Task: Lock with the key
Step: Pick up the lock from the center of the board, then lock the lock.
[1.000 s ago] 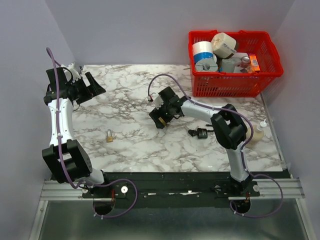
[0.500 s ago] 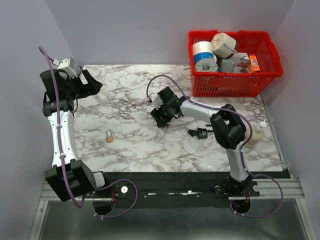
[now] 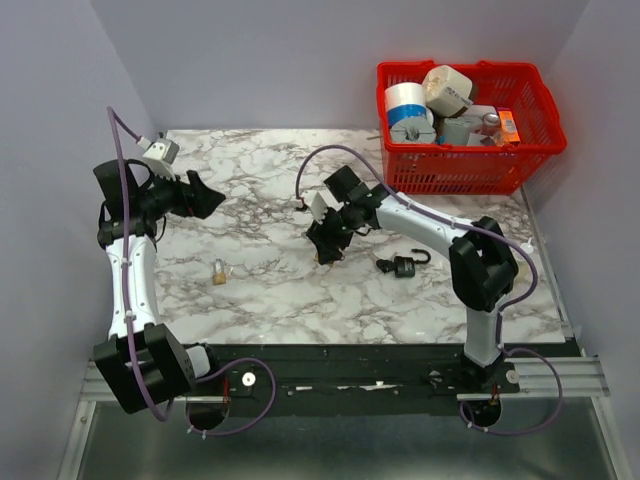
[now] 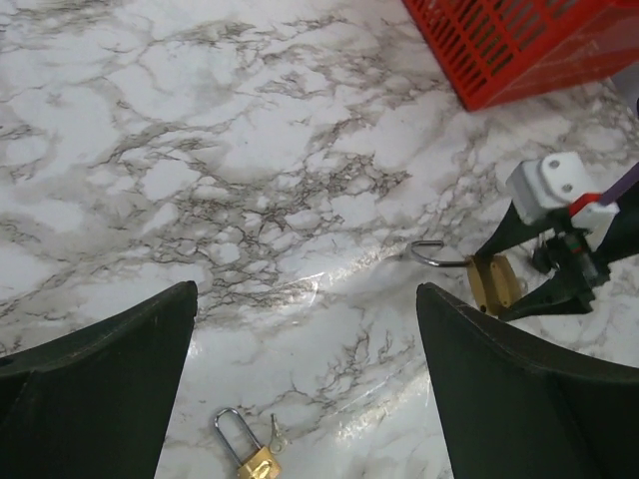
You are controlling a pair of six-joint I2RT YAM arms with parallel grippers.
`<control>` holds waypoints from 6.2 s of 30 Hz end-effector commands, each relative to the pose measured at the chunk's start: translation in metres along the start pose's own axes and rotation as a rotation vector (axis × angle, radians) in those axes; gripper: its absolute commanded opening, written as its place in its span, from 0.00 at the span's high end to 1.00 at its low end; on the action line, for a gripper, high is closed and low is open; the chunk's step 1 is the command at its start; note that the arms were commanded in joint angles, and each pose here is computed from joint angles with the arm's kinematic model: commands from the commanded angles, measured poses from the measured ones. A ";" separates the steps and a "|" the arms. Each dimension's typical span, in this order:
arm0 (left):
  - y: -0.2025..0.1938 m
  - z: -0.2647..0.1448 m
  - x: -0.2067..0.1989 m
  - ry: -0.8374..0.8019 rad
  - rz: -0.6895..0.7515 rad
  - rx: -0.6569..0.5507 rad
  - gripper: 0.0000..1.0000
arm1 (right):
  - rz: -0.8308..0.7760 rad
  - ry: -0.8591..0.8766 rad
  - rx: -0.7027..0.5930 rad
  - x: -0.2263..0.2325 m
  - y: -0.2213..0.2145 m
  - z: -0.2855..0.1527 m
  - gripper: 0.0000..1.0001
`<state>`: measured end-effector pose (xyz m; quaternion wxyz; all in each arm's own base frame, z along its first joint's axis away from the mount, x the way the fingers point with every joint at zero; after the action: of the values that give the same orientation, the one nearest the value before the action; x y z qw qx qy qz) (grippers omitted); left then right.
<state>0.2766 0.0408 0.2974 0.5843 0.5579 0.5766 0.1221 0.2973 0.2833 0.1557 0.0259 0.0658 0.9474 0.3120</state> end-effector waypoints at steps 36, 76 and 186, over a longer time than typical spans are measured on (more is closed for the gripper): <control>-0.101 0.025 -0.084 -0.658 1.131 0.042 0.29 | -0.308 0.422 -0.394 0.063 0.076 -0.115 0.99; -0.073 0.014 -0.154 -0.828 0.936 0.043 1.00 | -0.322 0.205 -0.417 0.046 0.073 -0.165 0.00; -0.093 0.042 -0.254 -1.160 0.632 0.068 1.00 | -0.581 0.167 -0.775 0.067 0.159 -0.183 0.99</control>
<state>0.2116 -0.1673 0.3366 0.6865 0.7139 0.1352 0.0262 0.2414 0.2322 0.3624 0.0547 -0.1068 0.8620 0.4925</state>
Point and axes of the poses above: each gripper's point midway between its finger pads, its own z axis out along the fingers, its own x axis along the line the jaws close on, y = z × x, the point moved 10 cm from there along -z, back along the fingers, and after that the axes turned 13 degrees about -z, right-handed, at the moved point
